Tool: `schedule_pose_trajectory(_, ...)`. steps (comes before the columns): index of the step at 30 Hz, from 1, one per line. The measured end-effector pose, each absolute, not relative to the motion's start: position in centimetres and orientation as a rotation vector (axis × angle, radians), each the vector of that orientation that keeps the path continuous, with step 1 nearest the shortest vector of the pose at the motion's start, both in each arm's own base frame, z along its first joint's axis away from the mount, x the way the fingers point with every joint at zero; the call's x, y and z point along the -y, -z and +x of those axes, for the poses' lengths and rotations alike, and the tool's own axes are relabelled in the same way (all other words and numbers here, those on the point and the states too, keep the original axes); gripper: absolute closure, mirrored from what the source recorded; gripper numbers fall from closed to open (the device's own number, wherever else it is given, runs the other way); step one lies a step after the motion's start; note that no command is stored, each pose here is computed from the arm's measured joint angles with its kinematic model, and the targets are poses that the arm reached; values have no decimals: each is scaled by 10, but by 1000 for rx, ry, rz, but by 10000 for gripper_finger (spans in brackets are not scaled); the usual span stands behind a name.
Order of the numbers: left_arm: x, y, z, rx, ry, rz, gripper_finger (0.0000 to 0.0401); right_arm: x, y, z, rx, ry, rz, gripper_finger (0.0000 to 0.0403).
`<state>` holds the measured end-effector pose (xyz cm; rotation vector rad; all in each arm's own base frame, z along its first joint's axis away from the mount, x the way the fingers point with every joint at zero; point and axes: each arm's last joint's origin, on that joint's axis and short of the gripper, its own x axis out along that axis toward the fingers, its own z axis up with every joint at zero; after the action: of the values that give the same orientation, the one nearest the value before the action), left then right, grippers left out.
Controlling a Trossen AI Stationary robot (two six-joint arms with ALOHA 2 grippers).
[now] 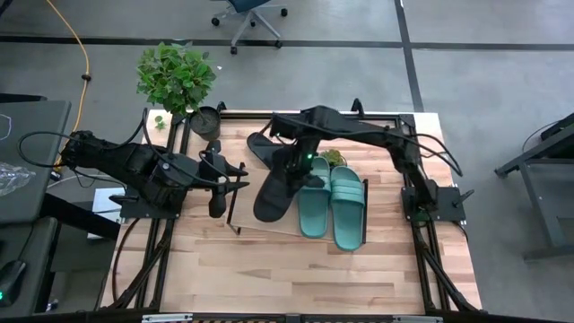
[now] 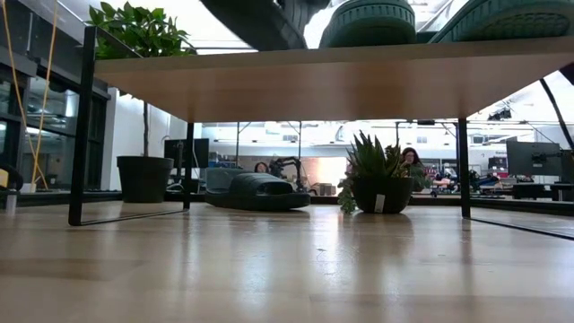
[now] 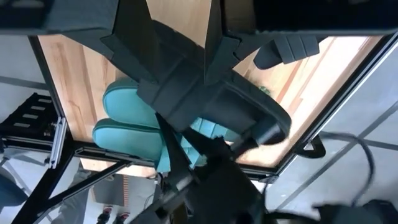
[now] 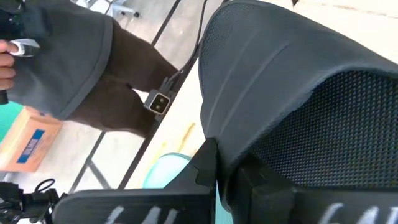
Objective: Pick and place slides into the shelf
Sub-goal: Put the bottom black slipper on the shelf
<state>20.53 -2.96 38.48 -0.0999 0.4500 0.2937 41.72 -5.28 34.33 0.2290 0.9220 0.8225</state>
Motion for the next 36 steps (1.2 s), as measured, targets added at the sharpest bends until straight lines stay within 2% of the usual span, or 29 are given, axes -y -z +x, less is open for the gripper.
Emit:
schedule_pose_trajectory(8, 29, -383, 204, -469, -296, -93, 290, 42, -318, 431, -986, -863, 240, 403)
schedule_pose_trajectory(36, 29, -382, 204, -478, -293, -91, 290, 41, -314, 428, -1071, -814, 212, 403)
